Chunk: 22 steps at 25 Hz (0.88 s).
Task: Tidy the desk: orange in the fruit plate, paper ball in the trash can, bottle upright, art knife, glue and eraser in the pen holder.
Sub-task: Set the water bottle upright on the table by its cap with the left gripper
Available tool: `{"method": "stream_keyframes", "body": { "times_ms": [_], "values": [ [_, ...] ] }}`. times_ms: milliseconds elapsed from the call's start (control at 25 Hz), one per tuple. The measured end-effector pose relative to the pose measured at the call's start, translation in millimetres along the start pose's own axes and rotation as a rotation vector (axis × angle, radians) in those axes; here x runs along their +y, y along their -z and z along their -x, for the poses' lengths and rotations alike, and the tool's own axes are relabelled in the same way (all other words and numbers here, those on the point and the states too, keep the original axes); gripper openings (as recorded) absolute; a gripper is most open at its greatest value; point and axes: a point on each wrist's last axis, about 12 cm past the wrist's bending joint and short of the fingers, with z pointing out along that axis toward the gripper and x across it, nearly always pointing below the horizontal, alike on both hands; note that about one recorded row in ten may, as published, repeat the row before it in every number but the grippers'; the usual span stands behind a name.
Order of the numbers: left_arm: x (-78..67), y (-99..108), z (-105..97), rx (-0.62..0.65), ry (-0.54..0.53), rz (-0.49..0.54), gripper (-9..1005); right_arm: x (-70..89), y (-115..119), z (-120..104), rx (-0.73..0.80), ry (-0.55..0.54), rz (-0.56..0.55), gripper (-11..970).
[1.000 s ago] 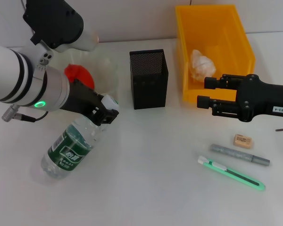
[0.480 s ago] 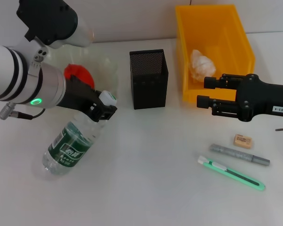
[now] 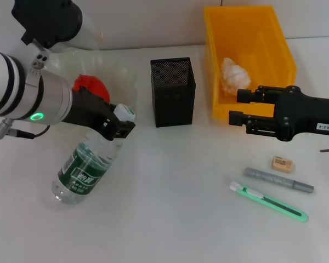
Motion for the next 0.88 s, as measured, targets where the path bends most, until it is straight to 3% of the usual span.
{"method": "stream_keyframes", "body": {
  "times_ms": [880],
  "values": [
    [0.9,10.2,2.0,-0.052,0.015,-0.005,440,0.0,-0.7,0.2,0.001,0.001,0.002,636]
  ]
}}
